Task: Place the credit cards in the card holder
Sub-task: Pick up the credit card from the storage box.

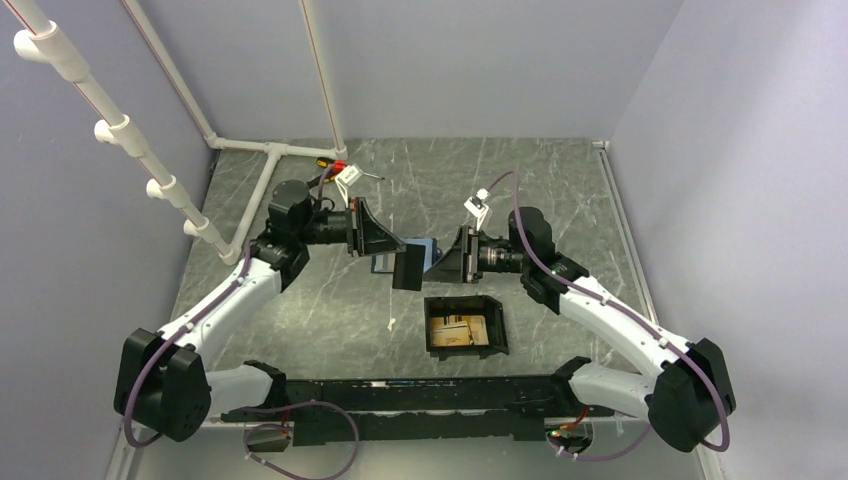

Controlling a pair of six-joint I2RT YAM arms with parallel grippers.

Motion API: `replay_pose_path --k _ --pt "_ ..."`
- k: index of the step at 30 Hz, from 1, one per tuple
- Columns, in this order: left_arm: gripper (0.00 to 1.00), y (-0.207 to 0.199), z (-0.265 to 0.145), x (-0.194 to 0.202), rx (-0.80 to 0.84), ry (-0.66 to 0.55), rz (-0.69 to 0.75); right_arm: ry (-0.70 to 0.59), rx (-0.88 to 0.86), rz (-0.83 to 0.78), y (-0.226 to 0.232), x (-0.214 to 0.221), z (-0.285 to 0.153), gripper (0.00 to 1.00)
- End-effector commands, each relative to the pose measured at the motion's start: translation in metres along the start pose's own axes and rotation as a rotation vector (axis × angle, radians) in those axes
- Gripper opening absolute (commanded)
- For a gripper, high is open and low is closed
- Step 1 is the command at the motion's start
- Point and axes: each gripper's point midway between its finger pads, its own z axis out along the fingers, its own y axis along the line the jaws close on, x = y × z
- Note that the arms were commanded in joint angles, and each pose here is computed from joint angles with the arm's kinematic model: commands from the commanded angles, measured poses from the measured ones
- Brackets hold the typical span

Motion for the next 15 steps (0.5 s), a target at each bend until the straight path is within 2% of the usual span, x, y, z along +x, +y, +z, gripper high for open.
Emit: replay_pose_path --k 1,8,15 --pt "0.00 -0.012 -0.003 -0.018 0.050 -0.066 0.037 -0.131 -0.166 -0.100 0.050 -0.037 0.000 0.40" --pt "0.00 -0.011 -0.006 -0.024 0.058 -0.092 0.030 -0.119 -0.179 -0.094 0.050 -0.038 0.007 0.38" --pt "0.00 -0.005 -0.015 -0.030 0.047 -0.132 0.024 -0.173 -0.183 -0.102 0.055 -0.044 0.002 0.38"
